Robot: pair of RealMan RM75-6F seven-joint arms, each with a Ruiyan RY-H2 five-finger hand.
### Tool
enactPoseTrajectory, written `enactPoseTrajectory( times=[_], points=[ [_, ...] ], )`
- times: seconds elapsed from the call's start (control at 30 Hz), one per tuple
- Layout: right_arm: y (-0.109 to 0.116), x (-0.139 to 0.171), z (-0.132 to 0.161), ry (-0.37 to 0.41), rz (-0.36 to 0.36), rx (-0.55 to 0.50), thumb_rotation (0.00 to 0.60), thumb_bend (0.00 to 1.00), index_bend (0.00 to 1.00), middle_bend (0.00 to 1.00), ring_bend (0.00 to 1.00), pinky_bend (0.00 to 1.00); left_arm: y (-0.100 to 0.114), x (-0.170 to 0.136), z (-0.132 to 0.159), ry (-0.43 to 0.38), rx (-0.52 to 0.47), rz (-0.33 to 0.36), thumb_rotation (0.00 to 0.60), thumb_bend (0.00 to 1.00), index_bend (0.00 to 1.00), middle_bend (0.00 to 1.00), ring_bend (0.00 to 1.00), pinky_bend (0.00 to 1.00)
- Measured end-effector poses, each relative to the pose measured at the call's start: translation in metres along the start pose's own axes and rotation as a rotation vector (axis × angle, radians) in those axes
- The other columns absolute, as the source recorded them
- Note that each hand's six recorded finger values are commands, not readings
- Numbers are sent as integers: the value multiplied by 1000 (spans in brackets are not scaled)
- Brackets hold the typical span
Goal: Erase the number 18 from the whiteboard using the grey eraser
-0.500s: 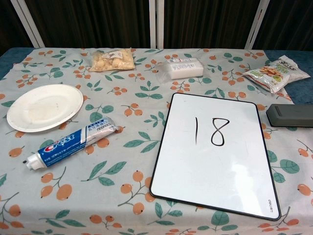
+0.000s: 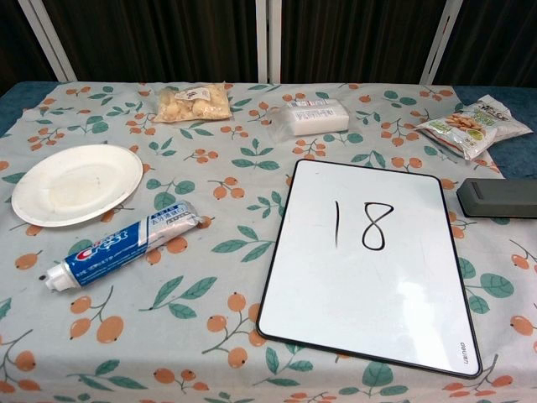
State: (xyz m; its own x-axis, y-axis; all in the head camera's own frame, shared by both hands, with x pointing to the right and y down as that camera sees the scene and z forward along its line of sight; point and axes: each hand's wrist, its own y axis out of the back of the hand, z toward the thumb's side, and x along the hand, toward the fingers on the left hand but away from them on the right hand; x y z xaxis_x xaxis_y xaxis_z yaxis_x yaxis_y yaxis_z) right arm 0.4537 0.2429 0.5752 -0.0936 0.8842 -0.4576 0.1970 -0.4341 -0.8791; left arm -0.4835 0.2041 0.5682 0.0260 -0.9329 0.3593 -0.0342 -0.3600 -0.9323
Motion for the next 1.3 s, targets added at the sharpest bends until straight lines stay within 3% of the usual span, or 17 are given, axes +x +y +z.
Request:
enactPoseTrajectory(
  times=[0.3, 0.6, 0.83, 1.3],
  points=[
    [-15, -15, 4, -10, 157, -6, 600, 141, 0, 0, 0, 0, -7, -1, -2, 8, 4, -27, 502, 46, 102, 89, 61, 166],
    [-26, -70, 48, 103, 262, 1, 600, 142, 0, 0, 0, 0, -11, -1, 5, -13, 13, -37, 503, 46, 102, 89, 61, 166],
    [-44, -88, 77, 156, 356, 16, 600, 143, 0, 0, 0, 0, -10, 0, 8, -22, 19, -41, 501, 46, 102, 89, 61, 167],
    [-76, -101, 96, 171, 415, 58, 600, 145, 0, 78, 0, 0, -16, 1, 10, -33, 20, -69, 503, 46, 103, 88, 61, 166]
  ],
)
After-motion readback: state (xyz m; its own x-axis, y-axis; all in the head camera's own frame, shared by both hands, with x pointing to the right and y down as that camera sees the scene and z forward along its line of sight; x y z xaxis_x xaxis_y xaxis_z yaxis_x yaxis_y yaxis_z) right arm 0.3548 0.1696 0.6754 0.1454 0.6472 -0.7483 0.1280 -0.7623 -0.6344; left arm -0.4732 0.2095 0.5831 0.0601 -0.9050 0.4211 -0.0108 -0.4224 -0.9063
